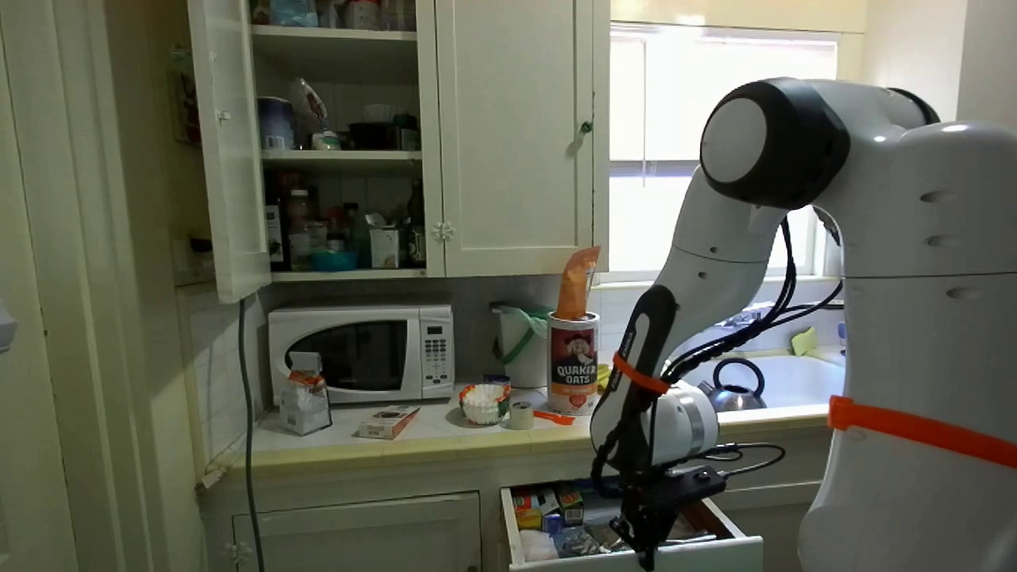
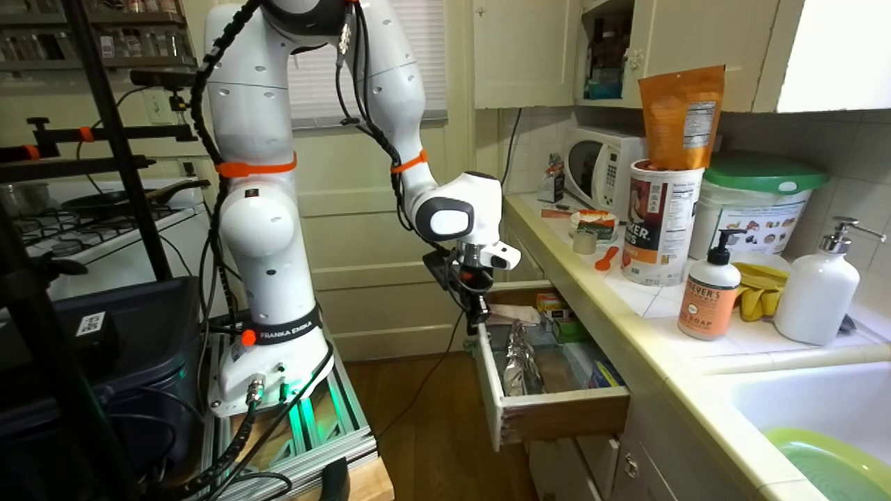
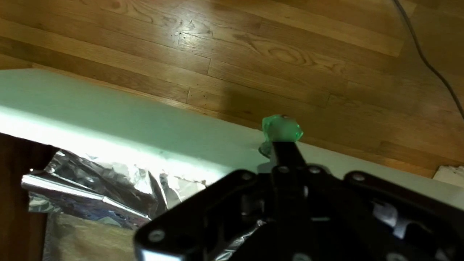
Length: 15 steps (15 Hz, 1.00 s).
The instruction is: Close the open drawer.
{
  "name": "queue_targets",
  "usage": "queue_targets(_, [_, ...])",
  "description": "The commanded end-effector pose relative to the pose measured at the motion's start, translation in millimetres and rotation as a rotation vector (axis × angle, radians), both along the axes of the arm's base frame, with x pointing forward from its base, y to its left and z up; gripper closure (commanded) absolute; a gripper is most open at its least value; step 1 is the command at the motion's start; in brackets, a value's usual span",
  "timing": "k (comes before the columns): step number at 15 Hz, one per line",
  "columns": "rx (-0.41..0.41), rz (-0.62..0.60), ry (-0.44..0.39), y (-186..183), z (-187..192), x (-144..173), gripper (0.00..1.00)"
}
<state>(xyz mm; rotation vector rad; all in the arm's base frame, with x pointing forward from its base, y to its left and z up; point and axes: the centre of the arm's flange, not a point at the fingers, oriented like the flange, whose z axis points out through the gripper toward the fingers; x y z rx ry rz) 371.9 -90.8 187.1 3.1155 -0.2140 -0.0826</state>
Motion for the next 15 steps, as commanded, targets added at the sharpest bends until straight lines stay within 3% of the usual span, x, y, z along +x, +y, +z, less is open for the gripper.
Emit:
queue_targets(1, [-0.026, -0.013, -0.044, -1.1, -17.9, 4.6, 1.00])
queue_targets(7, [-0.108, -0.027, -0.211, -18.3, -5.4, 10.9, 1.00])
queue_targets(15, [-0.127, -0.036, -0.380, -46.1, -16.0, 37.4, 1.00])
